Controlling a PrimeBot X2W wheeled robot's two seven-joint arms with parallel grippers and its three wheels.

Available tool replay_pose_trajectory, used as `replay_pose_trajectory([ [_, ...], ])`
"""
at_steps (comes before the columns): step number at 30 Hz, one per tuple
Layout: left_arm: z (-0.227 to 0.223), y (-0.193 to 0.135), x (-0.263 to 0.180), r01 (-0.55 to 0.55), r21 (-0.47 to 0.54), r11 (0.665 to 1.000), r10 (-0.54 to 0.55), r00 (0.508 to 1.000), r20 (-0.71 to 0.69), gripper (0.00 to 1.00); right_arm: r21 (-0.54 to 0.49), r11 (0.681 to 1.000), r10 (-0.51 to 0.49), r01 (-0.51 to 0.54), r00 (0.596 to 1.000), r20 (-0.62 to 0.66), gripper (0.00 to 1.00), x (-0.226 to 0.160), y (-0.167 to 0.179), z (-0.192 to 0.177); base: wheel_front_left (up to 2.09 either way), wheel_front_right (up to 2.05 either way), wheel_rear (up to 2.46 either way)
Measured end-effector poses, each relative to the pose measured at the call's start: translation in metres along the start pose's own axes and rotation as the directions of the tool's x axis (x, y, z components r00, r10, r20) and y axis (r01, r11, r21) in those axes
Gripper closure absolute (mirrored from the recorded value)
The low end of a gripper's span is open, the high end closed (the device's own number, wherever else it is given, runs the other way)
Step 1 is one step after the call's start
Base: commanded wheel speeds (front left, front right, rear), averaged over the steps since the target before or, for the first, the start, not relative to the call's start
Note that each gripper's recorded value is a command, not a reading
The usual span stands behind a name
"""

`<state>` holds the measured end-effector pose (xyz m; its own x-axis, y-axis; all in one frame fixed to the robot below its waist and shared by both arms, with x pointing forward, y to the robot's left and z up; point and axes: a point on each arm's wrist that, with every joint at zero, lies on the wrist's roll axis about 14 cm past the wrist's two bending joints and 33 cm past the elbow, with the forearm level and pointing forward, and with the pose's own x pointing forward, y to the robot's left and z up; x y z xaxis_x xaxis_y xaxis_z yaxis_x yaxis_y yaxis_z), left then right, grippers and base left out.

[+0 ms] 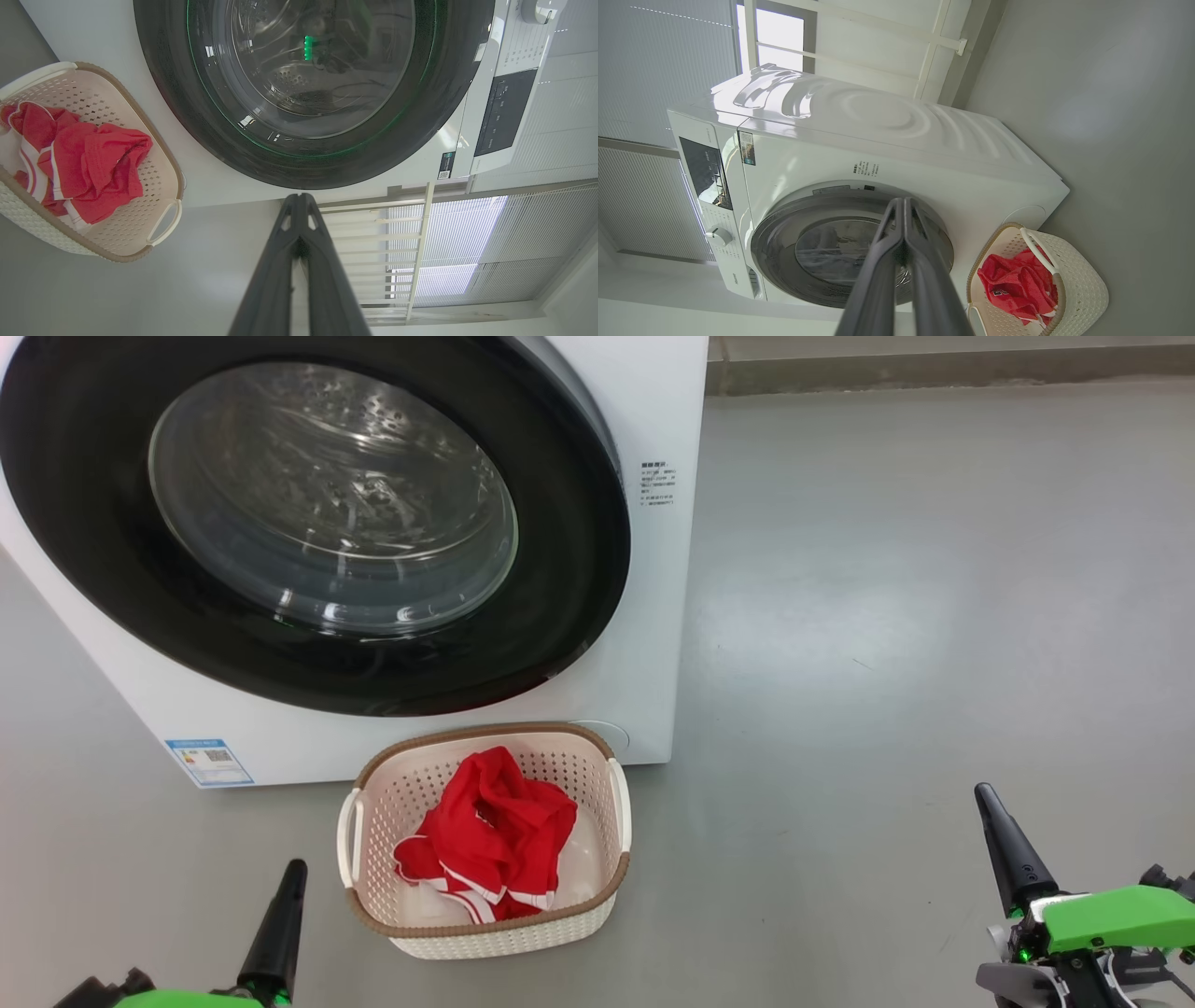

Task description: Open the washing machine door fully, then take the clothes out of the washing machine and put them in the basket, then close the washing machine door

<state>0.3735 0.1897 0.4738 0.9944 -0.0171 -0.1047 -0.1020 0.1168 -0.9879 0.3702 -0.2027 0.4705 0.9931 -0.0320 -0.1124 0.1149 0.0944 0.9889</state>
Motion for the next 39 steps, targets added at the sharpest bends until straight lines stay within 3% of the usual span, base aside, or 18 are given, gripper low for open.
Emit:
replay_pose_trajectory([
  [10,-0.001,-0.009,0.003,0.032,-0.108,0.994,-0.033,0.999,-0.008,1.00,0.104,0.994,0.032,-0.031,0.999,-0.006,1.00,0.004,0.010,0.001,0.00,0.00,0.00],
  [39,-0.001,-0.010,0.003,0.032,-0.111,0.993,-0.033,0.999,-0.008,1.00,0.111,0.993,0.039,-0.039,0.999,0.001,1.00,0.005,0.013,0.005,0.00,0.00,0.00],
])
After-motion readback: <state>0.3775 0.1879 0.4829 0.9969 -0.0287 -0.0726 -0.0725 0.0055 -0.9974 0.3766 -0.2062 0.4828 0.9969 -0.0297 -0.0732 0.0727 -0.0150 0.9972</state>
